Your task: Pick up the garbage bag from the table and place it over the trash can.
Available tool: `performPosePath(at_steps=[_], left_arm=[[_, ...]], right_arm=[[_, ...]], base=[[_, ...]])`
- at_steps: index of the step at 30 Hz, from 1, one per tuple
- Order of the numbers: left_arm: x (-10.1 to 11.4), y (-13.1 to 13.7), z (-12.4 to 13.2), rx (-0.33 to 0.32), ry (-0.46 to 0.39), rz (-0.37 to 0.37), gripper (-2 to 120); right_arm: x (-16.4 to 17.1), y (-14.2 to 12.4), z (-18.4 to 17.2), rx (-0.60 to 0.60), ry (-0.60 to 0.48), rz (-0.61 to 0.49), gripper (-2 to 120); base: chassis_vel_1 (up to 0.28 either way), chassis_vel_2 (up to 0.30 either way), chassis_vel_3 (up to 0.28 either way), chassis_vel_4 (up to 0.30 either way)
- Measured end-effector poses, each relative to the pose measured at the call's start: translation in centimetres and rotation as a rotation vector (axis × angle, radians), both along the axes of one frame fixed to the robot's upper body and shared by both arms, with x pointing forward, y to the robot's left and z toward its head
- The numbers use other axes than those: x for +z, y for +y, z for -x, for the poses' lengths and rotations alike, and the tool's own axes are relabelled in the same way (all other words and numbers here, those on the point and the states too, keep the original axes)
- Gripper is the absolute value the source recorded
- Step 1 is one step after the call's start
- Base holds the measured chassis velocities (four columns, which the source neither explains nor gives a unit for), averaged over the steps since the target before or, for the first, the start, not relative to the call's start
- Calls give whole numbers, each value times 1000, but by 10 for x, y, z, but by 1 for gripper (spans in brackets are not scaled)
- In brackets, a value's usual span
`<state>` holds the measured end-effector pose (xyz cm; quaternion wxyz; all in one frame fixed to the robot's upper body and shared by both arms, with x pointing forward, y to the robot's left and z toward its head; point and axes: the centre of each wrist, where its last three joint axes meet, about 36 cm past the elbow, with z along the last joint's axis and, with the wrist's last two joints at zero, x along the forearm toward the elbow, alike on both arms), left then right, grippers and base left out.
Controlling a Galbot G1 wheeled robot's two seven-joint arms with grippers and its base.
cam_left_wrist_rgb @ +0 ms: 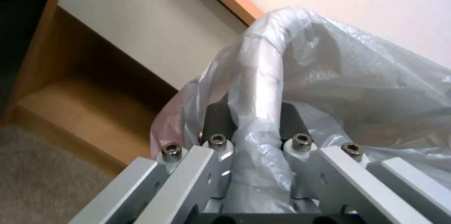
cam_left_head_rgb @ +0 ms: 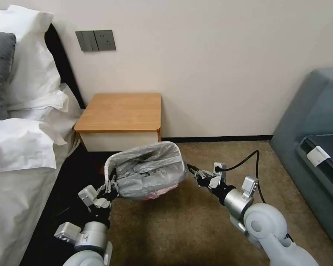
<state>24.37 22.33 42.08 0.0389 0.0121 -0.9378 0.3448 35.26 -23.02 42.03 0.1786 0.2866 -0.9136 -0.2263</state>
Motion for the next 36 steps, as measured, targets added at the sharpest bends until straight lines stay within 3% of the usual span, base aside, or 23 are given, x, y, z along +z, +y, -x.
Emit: performPosePath(at_steps=[7, 23, 25, 29, 30, 33, 35, 36], left_arm=[[2, 1, 0, -6, 11, 45, 9], [10, 8, 0, -11, 17, 59, 9], [8, 9, 0, -7, 22, 36, 9], [-2, 15, -2, 15, 31, -48, 9], [-6, 20, -3, 33, 34, -94, 9], [-10, 23, -4, 45, 36, -133, 9], [-20, 27, -5, 58, 37, -225, 9], [-20, 27, -5, 58, 37, -225, 9]], right_arm=[[-15, 7, -1, 16, -67, 26, 0], [-34, 12, 1, -14, -165, 116, 0], [-34, 13, 5, -8, -175, 118, 0], [-31, 6, 21, -13, -187, 148, 14], [-27, -2, 34, -36, -193, 170, 22], [-23, -8, 43, -64, -210, 191, 28], [0, -14, 51, -100, -305, 209, 39], [0, -14, 51, -100, -305, 209, 39]], base=[[0, 0, 0, 0], [0, 0, 0, 0], [0, 0, 0, 0], [0, 0, 0, 0], [0, 0, 0, 0], [0, 0, 0, 0], [0, 0, 0, 0], [0, 0, 0, 0]])
